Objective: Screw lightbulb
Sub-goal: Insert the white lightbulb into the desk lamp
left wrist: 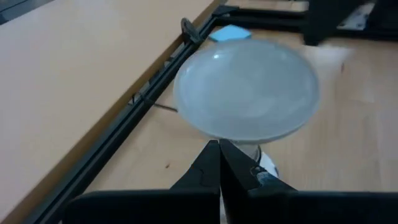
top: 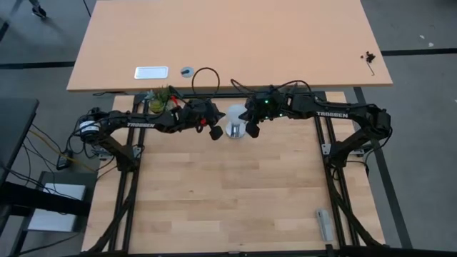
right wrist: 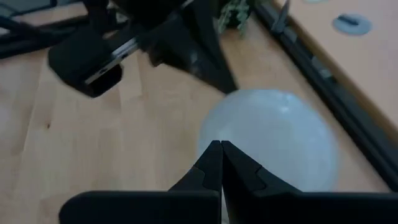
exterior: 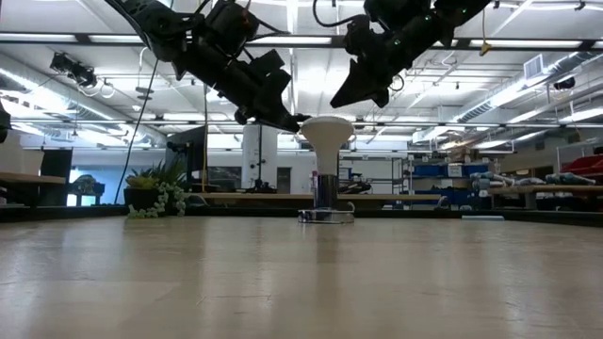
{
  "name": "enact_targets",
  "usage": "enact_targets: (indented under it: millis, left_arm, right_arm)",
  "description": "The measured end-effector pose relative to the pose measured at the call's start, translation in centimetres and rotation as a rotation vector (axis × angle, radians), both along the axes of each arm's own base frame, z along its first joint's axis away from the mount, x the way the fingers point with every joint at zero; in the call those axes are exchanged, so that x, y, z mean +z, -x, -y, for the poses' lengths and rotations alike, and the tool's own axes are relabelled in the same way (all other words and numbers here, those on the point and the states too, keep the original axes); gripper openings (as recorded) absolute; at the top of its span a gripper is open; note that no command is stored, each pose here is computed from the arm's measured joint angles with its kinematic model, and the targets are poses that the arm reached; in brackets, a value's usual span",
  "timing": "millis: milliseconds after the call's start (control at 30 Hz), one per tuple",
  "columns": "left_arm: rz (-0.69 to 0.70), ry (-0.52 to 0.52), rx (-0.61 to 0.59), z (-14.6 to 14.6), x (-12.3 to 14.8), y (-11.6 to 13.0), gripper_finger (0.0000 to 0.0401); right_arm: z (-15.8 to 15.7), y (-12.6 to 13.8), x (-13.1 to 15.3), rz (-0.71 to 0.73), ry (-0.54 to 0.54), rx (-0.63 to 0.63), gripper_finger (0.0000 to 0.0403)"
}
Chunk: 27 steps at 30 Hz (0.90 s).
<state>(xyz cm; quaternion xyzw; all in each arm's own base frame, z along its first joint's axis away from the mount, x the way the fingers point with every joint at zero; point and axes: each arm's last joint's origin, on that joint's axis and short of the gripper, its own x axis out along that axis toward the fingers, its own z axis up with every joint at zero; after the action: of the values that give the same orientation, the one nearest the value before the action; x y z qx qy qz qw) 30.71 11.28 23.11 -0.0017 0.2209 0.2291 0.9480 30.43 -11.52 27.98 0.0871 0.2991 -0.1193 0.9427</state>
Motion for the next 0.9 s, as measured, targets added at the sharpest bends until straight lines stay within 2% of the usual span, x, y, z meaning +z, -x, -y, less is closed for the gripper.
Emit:
enact_targets:
  millis: [267, 467, 900]
  left_arm:
    - [0.039, 0.027, -0.059, 0.9, 1.1, 0.3, 0.0000]
    - [0.042, 0.051, -0.165, 2.5, 1.0, -0.3, 0.0000]
    - [0.018, -0.033, -0.087, 1.8, 0.7, -0.4, 0.0000]
  right_arm:
    - [1.6, 0.5, 0.2, -0.014, 0.111, -0.086, 0.0010]
    - [2.0, 0.6, 0.0, -0.021, 0.109, -0.085, 0.0009]
    - [1.8, 0.5, -0.8, -0.084, 0.079, -0.078, 0.0008]
